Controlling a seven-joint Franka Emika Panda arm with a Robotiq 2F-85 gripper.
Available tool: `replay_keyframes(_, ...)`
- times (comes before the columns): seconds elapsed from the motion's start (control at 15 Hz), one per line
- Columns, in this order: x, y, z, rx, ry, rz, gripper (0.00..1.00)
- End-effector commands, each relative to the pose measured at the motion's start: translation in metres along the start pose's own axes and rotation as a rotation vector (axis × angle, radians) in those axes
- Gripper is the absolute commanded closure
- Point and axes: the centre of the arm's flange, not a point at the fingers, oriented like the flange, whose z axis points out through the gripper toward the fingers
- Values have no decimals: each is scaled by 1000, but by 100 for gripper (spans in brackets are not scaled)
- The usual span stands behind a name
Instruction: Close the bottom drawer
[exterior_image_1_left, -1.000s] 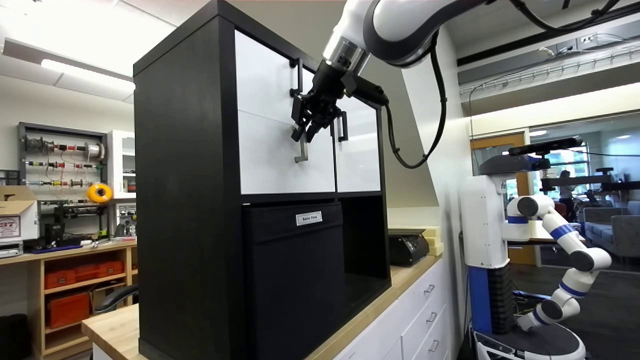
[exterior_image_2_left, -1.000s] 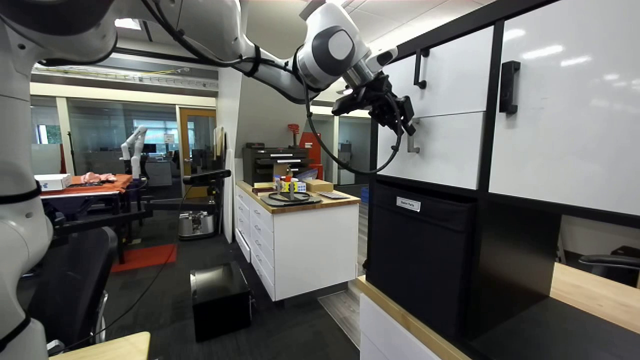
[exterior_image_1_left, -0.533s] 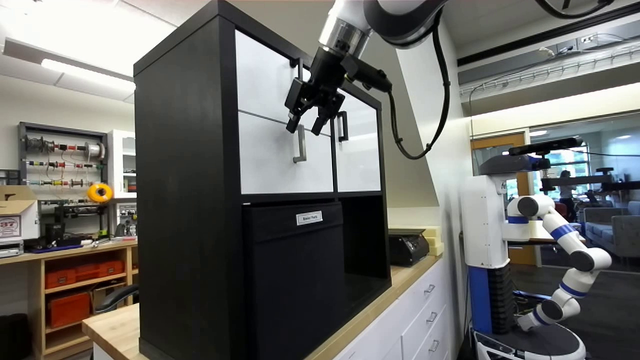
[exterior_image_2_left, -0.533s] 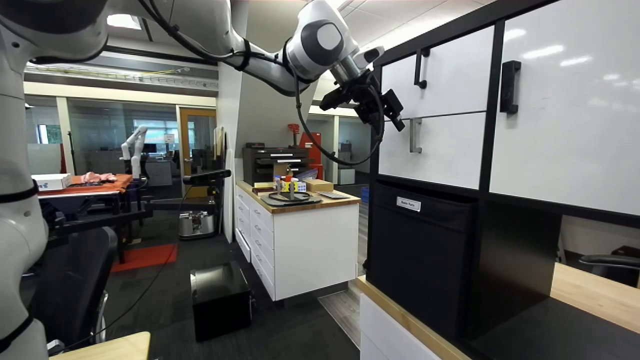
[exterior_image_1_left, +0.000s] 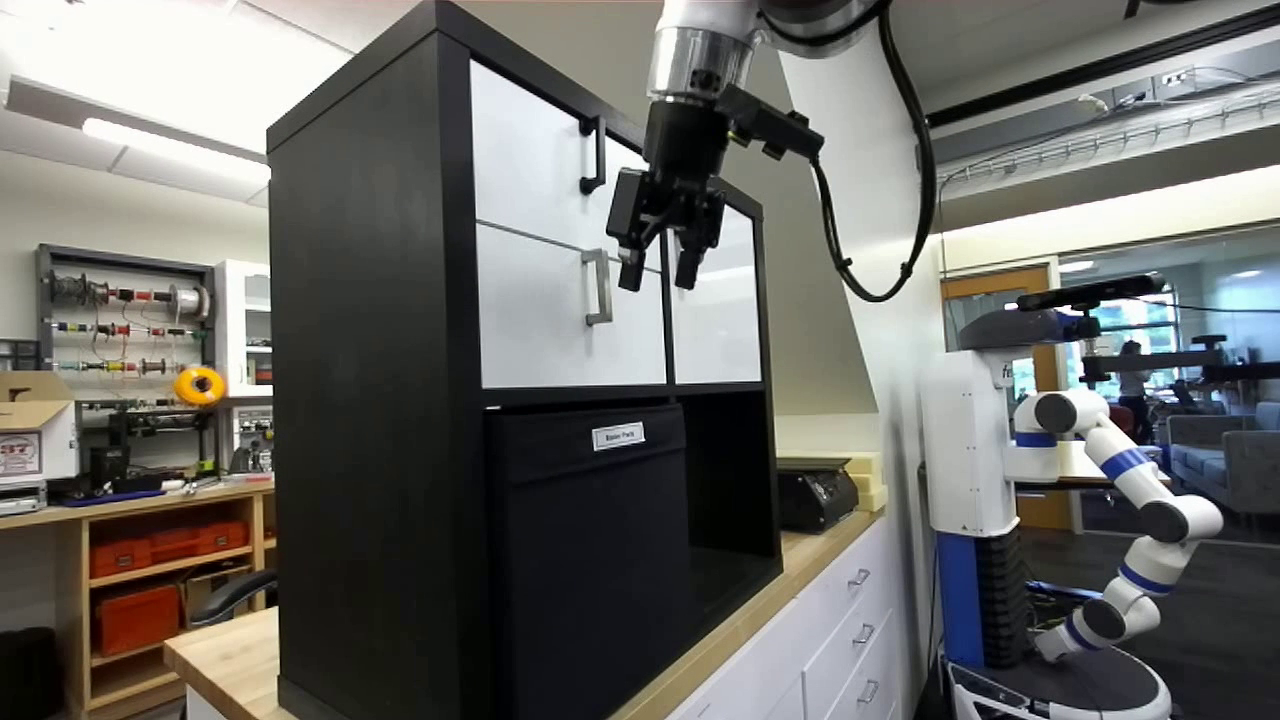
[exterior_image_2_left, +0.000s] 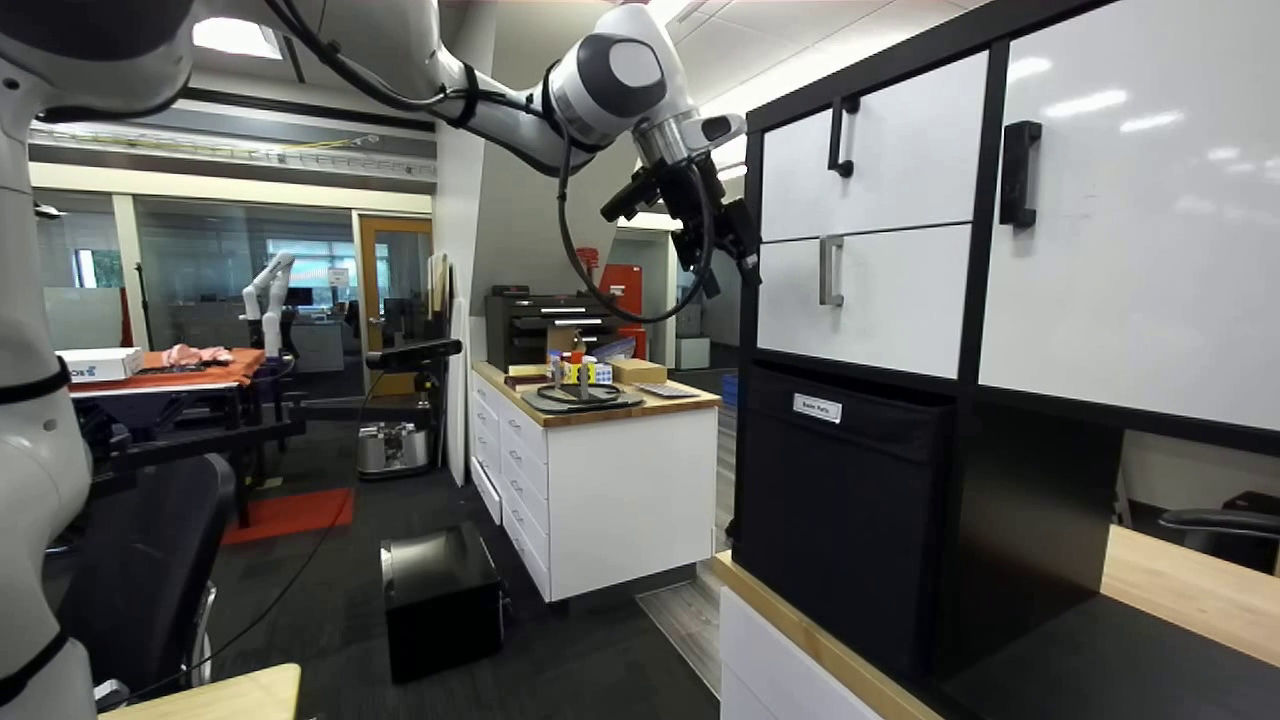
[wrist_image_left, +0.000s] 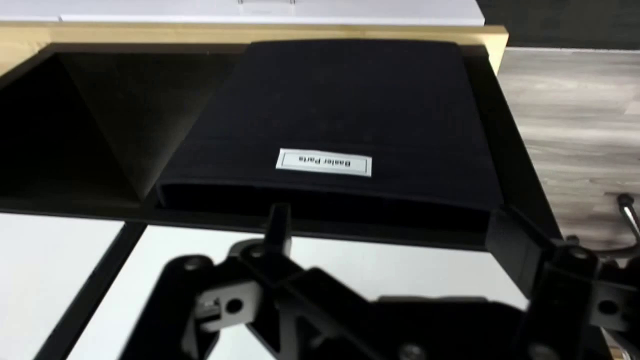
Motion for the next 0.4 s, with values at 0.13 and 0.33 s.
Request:
replay_keyframes(0.13,-27,7,-9,13,-149,10,0)
replay_keyframes(0.33,-16,1,2,7,-132,13,0)
